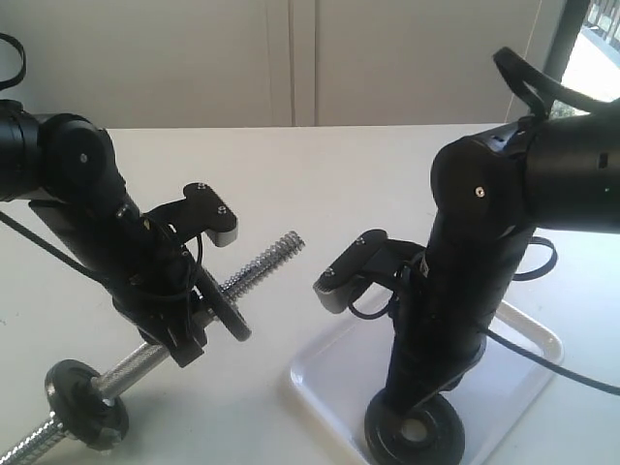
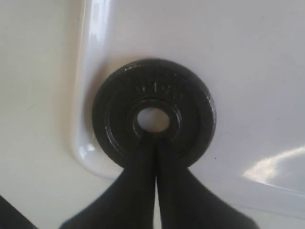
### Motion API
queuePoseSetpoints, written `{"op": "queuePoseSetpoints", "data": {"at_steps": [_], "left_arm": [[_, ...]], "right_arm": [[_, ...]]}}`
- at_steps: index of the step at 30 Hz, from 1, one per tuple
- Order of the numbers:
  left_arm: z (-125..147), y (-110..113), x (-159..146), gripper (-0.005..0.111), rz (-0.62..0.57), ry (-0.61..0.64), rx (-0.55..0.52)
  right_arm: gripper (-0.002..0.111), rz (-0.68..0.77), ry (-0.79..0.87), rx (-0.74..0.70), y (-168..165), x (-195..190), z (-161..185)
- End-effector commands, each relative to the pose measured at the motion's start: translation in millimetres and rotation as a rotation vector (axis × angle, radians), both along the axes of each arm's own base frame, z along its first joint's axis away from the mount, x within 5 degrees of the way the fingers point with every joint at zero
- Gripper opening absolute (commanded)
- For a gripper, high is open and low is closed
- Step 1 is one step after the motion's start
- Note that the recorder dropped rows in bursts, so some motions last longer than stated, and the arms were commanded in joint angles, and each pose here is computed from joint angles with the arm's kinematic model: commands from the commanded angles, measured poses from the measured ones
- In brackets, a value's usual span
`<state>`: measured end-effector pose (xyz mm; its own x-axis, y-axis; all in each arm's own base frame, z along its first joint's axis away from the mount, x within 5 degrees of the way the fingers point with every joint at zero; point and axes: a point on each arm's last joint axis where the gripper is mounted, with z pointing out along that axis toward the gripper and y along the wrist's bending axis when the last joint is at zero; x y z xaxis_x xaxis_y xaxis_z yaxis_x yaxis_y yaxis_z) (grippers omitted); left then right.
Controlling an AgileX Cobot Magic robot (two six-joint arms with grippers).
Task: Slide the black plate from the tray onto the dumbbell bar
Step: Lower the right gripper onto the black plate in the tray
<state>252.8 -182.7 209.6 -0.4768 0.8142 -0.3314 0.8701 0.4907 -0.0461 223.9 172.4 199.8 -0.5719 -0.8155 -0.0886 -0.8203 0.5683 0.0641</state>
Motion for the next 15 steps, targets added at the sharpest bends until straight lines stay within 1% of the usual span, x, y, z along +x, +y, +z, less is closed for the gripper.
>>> {"op": "queuePoseSetpoints", "data": {"at_steps": [1, 2, 6, 7, 8, 9, 10, 15], "left_arm": [[20.3, -2.9, -1.1, 0.0, 0.033, -0.049, -0.084], [20.2, -2.9, -1.3, 0.0, 0.032, -0.048, -0.083], [20.2, -2.9, -1.3, 0.0, 0.032, -0.048, -0.083], [20.2, -2.9, -1.3, 0.0, 0.032, -0.048, -0.083], [20.2, -2.9, -1.3, 0.0, 0.032, -0.048, -0.083], [20.2, -2.9, -1.3, 0.0, 0.032, -0.048, -0.083], [20.2, -2.9, -1.3, 0.0, 0.032, -0.048, -0.083], [20.2, -2.9, -1.3, 0.0, 0.032, -0.048, -0.083]], "right_arm": [[0.015, 0.005, -0.045, 0.034, 3.8, 4.4, 2.8], [0.022, 0.004, -0.047, 0.037, 4.1, 4.7, 2.6], [0.07, 0.024, -0.048, 0.032, 3.7, 4.6, 2.6], [0.08, 0.026, -0.043, 0.027, 3.4, 4.4, 2.0], [0.088, 0.026, -0.039, 0.024, 3.7, 4.7, 0.5], [0.092, 0.029, -0.038, 0.016, 3.5, 5.3, -1.2], [0.094, 0.032, -0.031, 0.007, 3.6, 5.9, -3.8], [0.093, 0.039, 0.018, -0.037, 4.3, 8.0, -19.1]]}}
